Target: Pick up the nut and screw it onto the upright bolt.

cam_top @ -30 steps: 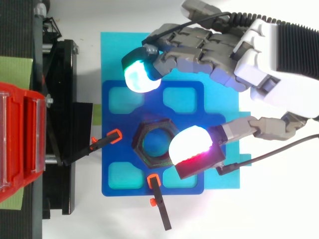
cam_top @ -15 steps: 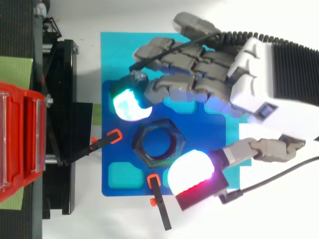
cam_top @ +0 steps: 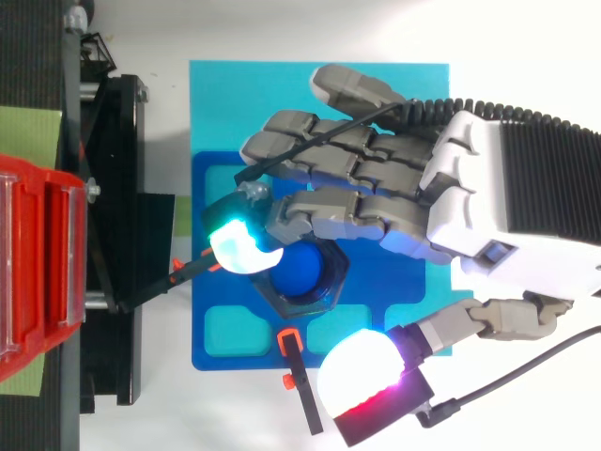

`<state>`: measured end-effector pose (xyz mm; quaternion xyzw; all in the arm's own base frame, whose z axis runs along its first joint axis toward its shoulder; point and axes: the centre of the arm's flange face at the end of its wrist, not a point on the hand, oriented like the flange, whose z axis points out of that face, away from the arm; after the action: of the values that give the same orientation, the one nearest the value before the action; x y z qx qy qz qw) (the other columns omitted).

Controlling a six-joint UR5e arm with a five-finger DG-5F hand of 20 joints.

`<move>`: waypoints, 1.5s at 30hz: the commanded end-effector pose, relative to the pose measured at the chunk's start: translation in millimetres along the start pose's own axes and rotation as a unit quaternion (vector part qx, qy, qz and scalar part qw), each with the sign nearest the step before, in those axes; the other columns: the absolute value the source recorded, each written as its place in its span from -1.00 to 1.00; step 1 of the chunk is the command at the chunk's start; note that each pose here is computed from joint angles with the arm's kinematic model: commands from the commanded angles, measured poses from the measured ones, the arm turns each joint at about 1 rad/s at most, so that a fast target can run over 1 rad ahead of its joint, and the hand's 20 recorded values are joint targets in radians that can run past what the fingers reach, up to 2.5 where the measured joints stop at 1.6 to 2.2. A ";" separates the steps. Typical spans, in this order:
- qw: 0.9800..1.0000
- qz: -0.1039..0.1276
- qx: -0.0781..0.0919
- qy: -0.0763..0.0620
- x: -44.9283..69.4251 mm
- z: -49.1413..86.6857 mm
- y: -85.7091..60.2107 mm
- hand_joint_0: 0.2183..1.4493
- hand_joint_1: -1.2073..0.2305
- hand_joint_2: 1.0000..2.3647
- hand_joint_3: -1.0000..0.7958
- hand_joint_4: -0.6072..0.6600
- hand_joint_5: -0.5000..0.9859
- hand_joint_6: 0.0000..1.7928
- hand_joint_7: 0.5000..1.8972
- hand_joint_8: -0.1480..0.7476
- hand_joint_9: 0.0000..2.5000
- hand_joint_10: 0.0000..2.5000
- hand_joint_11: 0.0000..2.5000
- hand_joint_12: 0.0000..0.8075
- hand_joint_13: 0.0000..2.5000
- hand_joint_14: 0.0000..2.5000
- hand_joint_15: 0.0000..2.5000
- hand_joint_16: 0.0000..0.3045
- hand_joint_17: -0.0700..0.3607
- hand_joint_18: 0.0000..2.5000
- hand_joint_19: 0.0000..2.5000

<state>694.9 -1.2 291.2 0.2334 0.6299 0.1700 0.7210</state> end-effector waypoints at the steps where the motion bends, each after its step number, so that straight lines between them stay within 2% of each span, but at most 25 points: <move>1: 1.000 -0.002 0.000 0.004 -1.2 -0.2 -3.3 -0.63 0.44 -1.00 -0.44 0.12 -0.58 -0.44 -0.63 -0.15 -0.82 -1.00 -1.00 -0.16 -0.82 -1.00 -1.00 -0.73 -0.24 -1.00 -1.00; 11: 1.000 -0.003 -0.006 0.007 -4.5 0.7 -8.2 -0.62 0.38 -1.00 -0.44 0.23 -0.57 -0.44 -0.52 -0.10 -0.77 -1.00 -1.00 -0.21 -0.78 -1.00 -1.00 -0.77 -0.32 -1.00 -1.00; 22: 1.000 -0.005 -0.004 0.009 -10.1 1.3 -17.9 -0.60 0.35 -1.00 -0.44 0.31 -0.55 -0.44 -0.32 -0.08 -0.74 -1.00 -1.00 -0.24 -0.75 -1.00 -1.00 -0.80 -0.36 -1.00 -1.00; 43: 1.000 -0.007 -0.005 0.013 -23.4 2.9 -39.1 -0.57 0.31 -1.00 -0.44 0.34 -0.45 -0.44 0.18 -0.05 -0.63 -1.00 -1.00 -0.33 -0.68 -1.00 -1.00 -0.84 -0.42 -0.97 -1.00; 45: 1.000 -0.008 -0.004 0.013 -25.4 2.9 -42.4 -0.57 0.30 -1.00 -0.44 0.34 -0.44 -0.43 0.17 -0.05 -0.62 -1.00 -1.00 -0.33 -0.67 -1.00 -1.00 -0.84 -0.43 -0.96 -1.00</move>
<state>692.3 -45.8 289.2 0.2233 0.6401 0.1705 0.7150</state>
